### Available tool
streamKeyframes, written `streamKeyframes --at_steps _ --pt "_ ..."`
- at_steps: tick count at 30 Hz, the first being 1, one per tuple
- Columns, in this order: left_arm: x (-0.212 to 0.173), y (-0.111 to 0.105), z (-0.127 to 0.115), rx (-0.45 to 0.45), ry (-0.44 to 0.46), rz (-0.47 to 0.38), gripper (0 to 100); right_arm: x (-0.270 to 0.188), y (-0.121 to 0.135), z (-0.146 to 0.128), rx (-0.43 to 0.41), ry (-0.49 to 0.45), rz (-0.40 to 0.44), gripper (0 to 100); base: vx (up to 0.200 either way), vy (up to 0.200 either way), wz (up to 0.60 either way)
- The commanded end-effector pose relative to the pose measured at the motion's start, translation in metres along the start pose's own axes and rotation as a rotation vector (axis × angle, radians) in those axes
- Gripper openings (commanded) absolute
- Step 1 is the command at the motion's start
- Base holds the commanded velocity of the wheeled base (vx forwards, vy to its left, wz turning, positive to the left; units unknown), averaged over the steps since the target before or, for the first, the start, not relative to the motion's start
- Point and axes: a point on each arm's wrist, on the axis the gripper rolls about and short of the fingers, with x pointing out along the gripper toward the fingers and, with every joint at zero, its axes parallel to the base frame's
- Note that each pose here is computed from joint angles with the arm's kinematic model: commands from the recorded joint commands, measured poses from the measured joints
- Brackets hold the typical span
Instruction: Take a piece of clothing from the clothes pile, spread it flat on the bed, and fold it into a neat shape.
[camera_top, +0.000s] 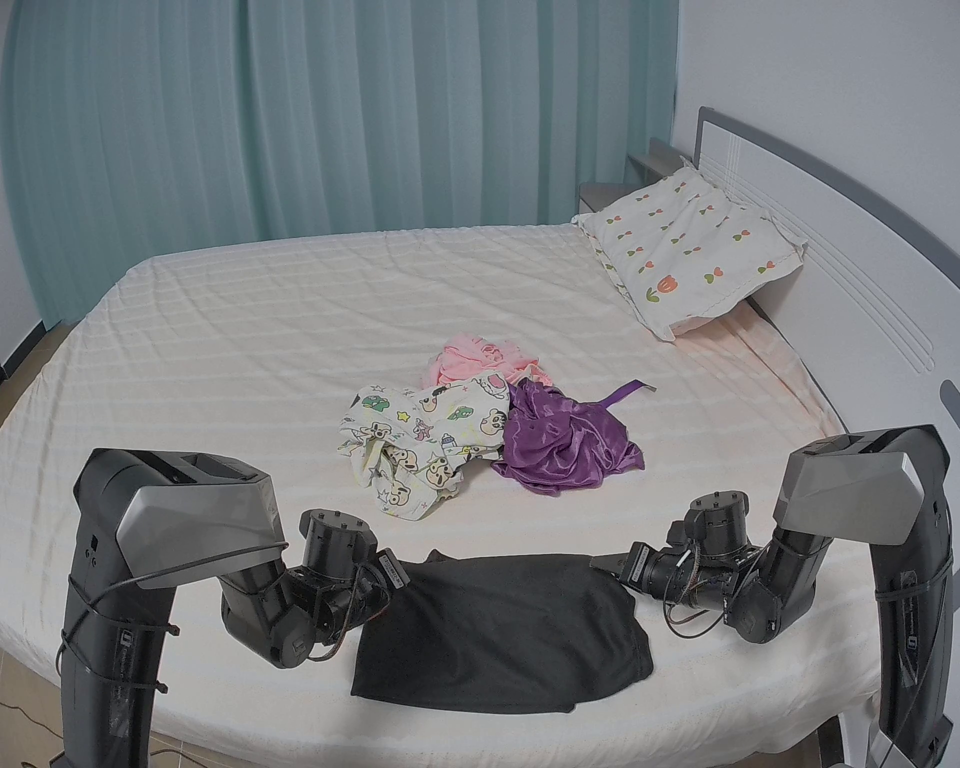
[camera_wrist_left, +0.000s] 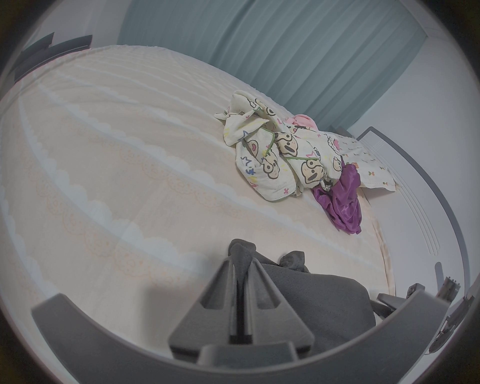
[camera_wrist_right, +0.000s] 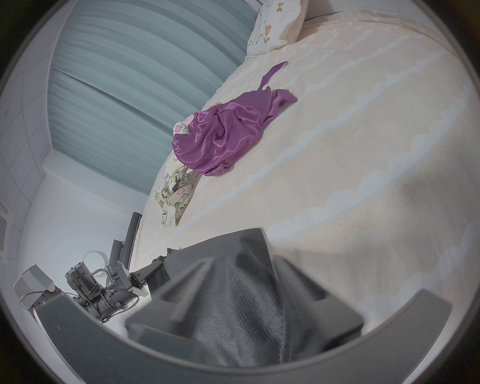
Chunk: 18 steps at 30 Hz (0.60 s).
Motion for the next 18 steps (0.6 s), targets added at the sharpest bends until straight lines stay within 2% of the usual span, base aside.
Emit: streamKeyframes --at_steps 1,18 --pt "-0.001 0.0 0.0 0.0 0.001 0.001 0 0.0 0.0 0.0 0.001 0.0 0.0 0 0.0 0.0 0.0" --pt "-0.001 0.003 0.0 0.0 0.002 0.011 0 -0.004 -0.005 0.011 0.014 -0.034 -0.008 0 0.0 0.0 0.0"
